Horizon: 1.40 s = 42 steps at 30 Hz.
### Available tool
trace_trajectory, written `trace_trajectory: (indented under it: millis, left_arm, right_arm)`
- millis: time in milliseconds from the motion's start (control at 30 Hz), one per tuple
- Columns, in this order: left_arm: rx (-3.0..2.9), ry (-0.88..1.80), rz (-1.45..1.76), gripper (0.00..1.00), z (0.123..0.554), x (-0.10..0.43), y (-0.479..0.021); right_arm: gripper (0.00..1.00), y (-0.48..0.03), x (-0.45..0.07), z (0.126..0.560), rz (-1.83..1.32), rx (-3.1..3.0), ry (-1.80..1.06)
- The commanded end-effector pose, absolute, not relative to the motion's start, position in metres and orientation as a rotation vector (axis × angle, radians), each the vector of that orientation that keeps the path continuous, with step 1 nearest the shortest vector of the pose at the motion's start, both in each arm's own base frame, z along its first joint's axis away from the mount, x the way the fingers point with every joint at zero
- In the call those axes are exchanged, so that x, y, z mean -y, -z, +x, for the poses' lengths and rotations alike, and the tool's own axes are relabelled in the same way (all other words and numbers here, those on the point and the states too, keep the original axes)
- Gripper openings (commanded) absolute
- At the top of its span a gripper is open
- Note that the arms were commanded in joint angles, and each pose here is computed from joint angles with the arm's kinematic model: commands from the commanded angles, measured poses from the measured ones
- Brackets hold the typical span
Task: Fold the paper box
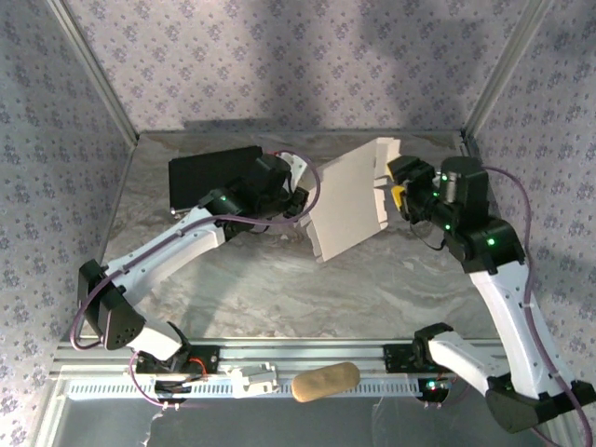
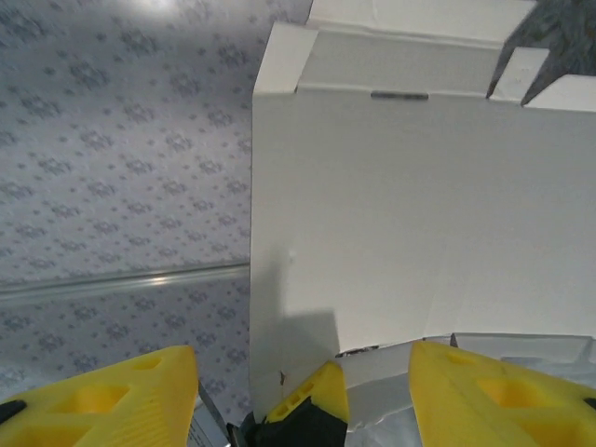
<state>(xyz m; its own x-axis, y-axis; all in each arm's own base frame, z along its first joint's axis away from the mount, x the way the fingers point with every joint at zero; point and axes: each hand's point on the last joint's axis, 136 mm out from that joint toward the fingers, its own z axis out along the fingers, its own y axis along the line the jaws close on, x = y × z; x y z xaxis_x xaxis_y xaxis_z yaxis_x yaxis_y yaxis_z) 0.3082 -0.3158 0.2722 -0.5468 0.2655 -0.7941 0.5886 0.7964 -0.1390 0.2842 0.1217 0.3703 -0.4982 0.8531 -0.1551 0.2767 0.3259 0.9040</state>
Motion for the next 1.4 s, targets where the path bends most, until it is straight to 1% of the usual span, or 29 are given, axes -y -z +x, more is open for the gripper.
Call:
trace_trajectory:
  millis: [0,133,267,500,667,800,900,933,1000,1267,1367]
  left_arm:
    - [-2.202,0.573,0.651,0.00,0.297,0.314,-0.272]
    - [-2.193,0.568,0.684,0.00,0.298,0.317,-0.271]
    - [-2.175,0.562,0.715,0.00,0.300,0.319,-0.270]
    - [-2.136,0.571,0.767,0.00,0.297,0.322,-0.273]
    - [-2.121,0.558,0.788,0.00,0.297,0.321,-0.272]
    - [-2.120,0.551,0.791,0.00,0.299,0.322,-0.269]
    - [-2.121,0.543,0.796,0.00,0.300,0.323,-0.266]
    - [-2.117,0.545,0.798,0.00,0.300,0.323,-0.266]
    - [-2.110,0.543,0.802,0.00,0.300,0.323,-0.265]
    - [-2.091,0.507,0.824,0.00,0.300,0.318,-0.265]
    - [-2.086,0.503,0.831,0.00,0.300,0.318,-0.265]
  right_arm:
    - [0.64,-0.369,-0.134,0.294,1.011,-1.936,-1.168]
    - [0.64,-0.371,-0.161,0.317,1.004,-1.932,-1.227]
    - [0.60,-0.362,-0.184,0.337,1.011,-1.994,-1.230]
    - [0.53,-0.347,-0.196,0.360,1.028,-2.032,-1.233]
    - [0.42,-0.334,-0.199,0.367,1.050,-2.057,-1.247]
    - [0.26,-0.325,-0.197,0.369,1.069,-2.068,-1.246]
    - [0.18,-0.320,-0.193,0.369,1.080,-2.068,-1.236]
    - [0.17,-0.319,-0.192,0.369,1.084,-2.068,-1.234]
    - [0.17,-0.313,-0.191,0.370,1.099,-2.073,-1.238]
    - [0.24,-0.308,-0.191,0.372,1.114,-2.086,-1.249]
    - [0.24,-0.305,-0.191,0.373,1.123,-2.086,-1.249]
